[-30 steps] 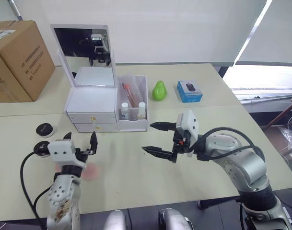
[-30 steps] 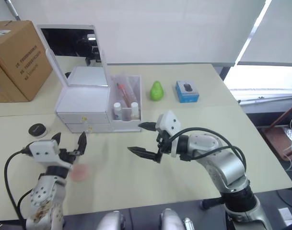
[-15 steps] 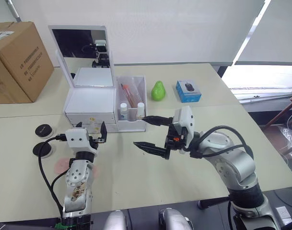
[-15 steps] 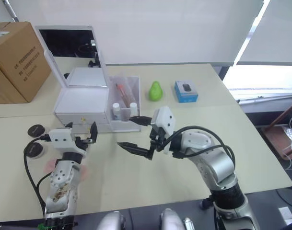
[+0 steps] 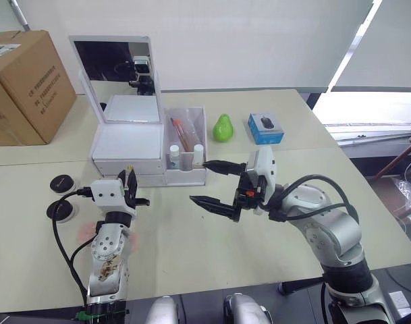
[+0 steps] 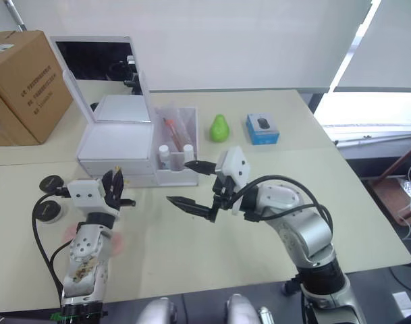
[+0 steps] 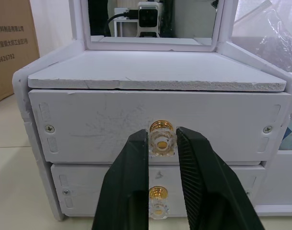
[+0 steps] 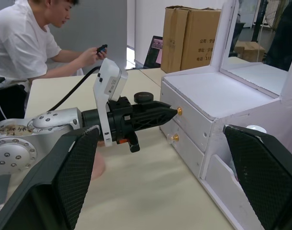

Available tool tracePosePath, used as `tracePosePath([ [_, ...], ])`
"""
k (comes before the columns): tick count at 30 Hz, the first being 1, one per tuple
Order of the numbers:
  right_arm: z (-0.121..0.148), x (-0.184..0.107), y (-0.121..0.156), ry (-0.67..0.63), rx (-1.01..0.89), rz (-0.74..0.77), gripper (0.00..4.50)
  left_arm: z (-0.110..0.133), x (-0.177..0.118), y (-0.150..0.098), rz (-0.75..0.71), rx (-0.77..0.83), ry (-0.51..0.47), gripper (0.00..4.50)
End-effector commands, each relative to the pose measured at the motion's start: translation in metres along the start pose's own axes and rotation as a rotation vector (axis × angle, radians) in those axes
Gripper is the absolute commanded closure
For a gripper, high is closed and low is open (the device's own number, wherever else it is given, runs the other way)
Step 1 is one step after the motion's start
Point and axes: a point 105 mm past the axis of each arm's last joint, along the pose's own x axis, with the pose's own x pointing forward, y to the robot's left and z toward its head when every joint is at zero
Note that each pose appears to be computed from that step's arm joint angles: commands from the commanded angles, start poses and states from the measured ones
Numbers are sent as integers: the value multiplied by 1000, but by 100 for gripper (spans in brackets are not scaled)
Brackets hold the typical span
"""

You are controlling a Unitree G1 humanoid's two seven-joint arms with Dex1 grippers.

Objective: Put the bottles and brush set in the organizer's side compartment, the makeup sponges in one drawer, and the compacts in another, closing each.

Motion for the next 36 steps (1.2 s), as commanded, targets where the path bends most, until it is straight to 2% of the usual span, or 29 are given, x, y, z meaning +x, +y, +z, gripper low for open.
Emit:
tracePosePath([
  [1, 14, -2, 0, -30, -39, -4, 0, 6, 1, -3, -10, -5, -21, 395],
  [7, 11, -2, 1, -21, -33, -5, 0, 11, -5, -1, -31, 23, -44, 395],
  [13, 9, -2, 2, -17, -27, -2, 0, 15, -42, 2, -108, 45, -32, 395],
  [19, 9, -2, -1, -16, -27, -9, 0, 8, -80, 0, -145, 51, 48, 395],
  [30, 11, -2, -1, -26, -29, -1, 0, 12, -85, 3, -124, 47, 49, 395],
  [36, 10, -4, -1, -22, -28, 5, 0, 16, -89, 16, -112, 67, 60, 395],
])
